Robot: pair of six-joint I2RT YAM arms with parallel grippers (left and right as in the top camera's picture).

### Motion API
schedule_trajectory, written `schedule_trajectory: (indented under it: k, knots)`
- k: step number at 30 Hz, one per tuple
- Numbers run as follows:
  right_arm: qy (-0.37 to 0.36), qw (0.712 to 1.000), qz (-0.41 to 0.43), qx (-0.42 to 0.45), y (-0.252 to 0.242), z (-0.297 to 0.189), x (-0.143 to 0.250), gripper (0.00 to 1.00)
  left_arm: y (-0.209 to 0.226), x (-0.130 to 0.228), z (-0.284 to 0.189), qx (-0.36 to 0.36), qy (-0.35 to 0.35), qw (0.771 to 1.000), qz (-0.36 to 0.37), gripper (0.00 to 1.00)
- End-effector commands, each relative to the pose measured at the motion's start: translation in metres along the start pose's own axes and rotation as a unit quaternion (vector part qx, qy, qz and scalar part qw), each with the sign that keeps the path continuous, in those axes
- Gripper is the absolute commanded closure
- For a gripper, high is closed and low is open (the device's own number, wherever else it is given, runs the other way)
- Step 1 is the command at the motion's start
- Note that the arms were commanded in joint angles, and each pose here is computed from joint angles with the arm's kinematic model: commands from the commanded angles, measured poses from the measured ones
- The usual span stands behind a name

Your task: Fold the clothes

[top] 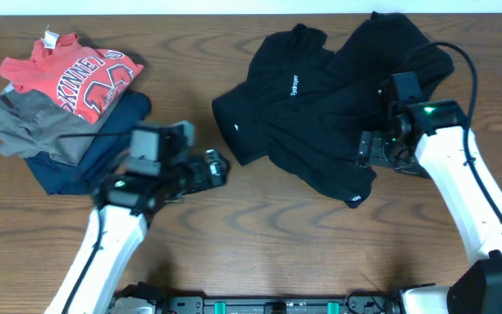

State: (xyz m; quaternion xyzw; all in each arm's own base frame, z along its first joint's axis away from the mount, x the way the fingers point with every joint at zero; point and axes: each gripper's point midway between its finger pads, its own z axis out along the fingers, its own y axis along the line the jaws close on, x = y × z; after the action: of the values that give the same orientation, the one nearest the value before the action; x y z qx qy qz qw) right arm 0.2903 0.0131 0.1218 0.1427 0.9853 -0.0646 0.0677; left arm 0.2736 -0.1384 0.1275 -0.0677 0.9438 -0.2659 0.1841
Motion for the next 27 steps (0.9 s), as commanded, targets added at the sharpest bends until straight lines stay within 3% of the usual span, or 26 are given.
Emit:
schedule_trajectory:
  k: [1, 16, 24, 26, 27]
  knots:
    - [0.004, 1.0, 0.02, -0.007, -0.014, -0.001, -0.002, 0.01, -0.024, 0.003, 0.019, 0.021, 0.02, 0.999, -0.025, 0.02]
    - [0.009, 0.999, 0.028, -0.034, -0.043, -0.007, -0.003, 0.01, -0.093, 0.052, 0.149, 0.081, 0.086, 0.991, -0.062, 0.02]
    - [0.012, 0.999, 0.028, -0.032, -0.048, -0.007, -0.003, 0.01, -0.122, 0.057, 0.184, 0.133, 0.058, 0.988, -0.046, 0.05]
    - [0.013, 0.999, 0.028, -0.032, -0.048, -0.007, -0.002, 0.01, -0.119, 0.058, 0.189, 0.128, 0.056, 0.989, -0.046, 0.18]
    - [0.014, 0.999, 0.028, -0.032, -0.048, -0.007, -0.002, 0.01, -0.117, 0.059, 0.191, 0.126, 0.058, 0.989, -0.046, 0.37]
